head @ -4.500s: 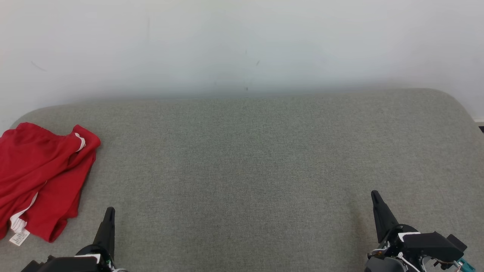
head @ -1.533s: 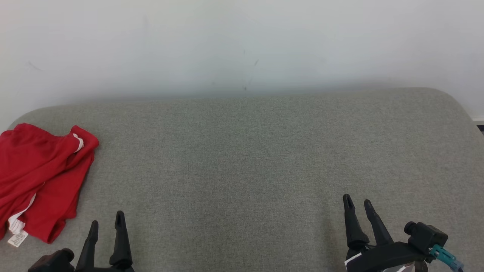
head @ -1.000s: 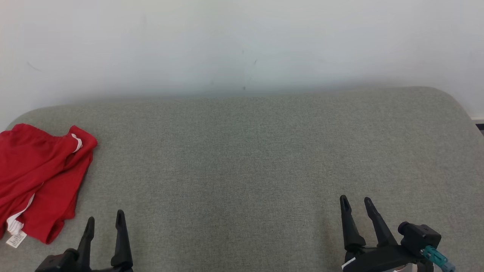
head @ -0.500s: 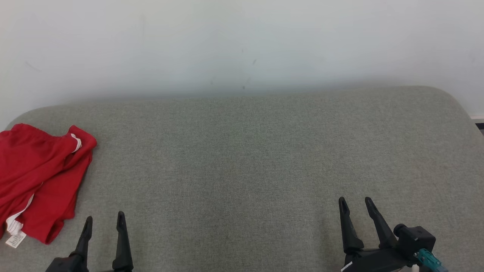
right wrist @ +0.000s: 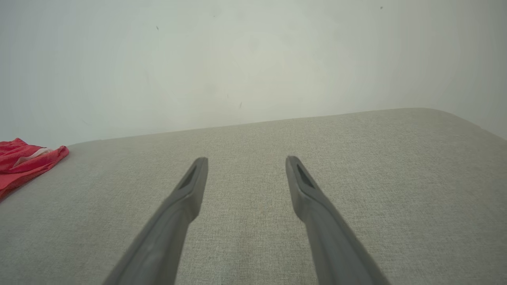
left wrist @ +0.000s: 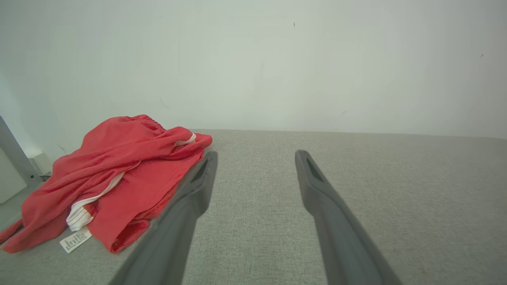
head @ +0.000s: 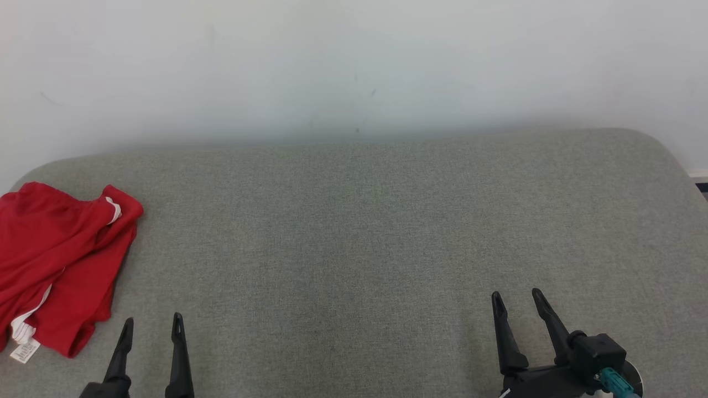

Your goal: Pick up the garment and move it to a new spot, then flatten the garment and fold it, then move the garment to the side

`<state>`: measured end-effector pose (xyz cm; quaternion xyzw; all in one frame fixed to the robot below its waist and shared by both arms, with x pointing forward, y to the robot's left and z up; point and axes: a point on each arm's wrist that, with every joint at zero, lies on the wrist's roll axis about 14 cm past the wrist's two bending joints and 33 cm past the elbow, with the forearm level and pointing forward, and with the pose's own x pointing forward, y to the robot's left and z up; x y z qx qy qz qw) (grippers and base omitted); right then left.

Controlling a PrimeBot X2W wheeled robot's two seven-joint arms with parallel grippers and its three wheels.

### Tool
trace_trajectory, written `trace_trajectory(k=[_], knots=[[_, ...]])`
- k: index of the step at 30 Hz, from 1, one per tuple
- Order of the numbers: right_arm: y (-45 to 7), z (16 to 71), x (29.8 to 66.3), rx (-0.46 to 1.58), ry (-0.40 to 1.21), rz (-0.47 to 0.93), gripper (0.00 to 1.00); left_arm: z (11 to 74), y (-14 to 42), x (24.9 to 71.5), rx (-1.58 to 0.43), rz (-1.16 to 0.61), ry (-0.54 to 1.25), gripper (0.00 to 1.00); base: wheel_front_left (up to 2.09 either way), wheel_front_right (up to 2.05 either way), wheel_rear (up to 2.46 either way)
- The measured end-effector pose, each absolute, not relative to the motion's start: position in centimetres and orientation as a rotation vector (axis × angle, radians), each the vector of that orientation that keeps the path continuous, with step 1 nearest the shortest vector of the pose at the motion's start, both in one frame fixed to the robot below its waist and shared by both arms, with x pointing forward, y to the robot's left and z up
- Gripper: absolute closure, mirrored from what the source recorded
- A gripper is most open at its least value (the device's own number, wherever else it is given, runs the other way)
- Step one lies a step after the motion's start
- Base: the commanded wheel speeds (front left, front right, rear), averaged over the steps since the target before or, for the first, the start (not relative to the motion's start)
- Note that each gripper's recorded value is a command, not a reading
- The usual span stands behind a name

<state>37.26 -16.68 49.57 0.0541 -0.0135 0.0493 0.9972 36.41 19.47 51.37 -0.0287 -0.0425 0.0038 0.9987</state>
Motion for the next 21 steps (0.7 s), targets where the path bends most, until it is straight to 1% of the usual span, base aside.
trace_trajectory(k=[12, 21], knots=[[-16.41, 49.83, 37.16, 0.028, -0.046, 0.117, 0.0, 50.58, 19.78, 35.91, 0.016, 0.004, -0.072, 0.0, 0.0, 0.0, 0.0], [-16.87, 49.81, 36.84, 0.014, -0.051, 0.105, 0.0, 50.82, 19.91, 35.84, 0.05, 0.001, -0.083, 0.0, 0.0, 0.0, 0.0]])
